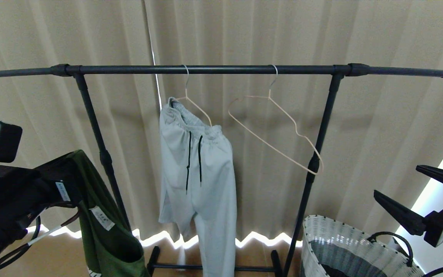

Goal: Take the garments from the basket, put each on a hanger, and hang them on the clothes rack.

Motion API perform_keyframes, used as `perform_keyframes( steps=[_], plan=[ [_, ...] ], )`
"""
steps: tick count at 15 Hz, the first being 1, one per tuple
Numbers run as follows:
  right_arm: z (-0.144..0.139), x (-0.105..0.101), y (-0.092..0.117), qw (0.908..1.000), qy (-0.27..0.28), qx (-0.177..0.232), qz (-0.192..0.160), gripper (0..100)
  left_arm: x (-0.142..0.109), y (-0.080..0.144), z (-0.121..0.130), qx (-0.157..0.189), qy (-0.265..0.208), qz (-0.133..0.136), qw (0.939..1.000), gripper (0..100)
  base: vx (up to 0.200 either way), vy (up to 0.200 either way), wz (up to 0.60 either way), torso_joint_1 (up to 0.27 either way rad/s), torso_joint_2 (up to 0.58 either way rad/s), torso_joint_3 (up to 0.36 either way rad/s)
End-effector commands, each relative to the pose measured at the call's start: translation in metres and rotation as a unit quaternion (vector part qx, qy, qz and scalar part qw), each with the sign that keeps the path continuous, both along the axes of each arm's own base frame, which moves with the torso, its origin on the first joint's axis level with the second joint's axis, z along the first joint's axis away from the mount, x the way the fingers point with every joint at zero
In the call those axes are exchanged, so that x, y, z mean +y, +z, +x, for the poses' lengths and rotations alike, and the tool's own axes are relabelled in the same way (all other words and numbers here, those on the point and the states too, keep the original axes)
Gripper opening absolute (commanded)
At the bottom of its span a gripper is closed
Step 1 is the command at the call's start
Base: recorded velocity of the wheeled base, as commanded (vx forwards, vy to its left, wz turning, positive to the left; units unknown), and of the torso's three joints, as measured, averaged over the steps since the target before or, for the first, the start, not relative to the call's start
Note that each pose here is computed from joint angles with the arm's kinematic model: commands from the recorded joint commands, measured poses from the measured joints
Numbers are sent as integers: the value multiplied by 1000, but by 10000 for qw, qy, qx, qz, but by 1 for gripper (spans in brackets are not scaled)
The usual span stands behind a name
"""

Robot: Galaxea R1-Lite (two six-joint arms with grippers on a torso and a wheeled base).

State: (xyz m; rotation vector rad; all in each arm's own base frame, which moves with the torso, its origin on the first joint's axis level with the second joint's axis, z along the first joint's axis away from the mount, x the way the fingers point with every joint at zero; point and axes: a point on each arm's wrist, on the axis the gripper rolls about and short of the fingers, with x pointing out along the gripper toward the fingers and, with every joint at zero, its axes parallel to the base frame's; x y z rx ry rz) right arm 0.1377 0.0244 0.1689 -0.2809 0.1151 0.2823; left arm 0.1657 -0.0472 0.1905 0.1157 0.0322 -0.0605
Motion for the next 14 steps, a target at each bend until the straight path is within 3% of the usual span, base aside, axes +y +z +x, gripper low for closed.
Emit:
perform_keyframes(
  steps=[1,4,9,14],
  plan=[
    [-3,0,0,10000,18,-38,13,100,3,3,-6,-109,-44,-35,9999,0,0,0,0,61,-115,-66],
    [-2,0,8,9998,6,-211,16,100,0,8,2,-142,-266,-74,9995,0,0,0,0,12,-19,-11],
    [7,0,19,9998,-55,-206,5,100,9,0,16,48,48,0,10000,0,0,0,0,0,0,0],
    [8,-2,57,9985,-123,531,-101,100,13,1,25,-266,194,-78,9994,0,0,0,0,0,0,0]
  ],
)
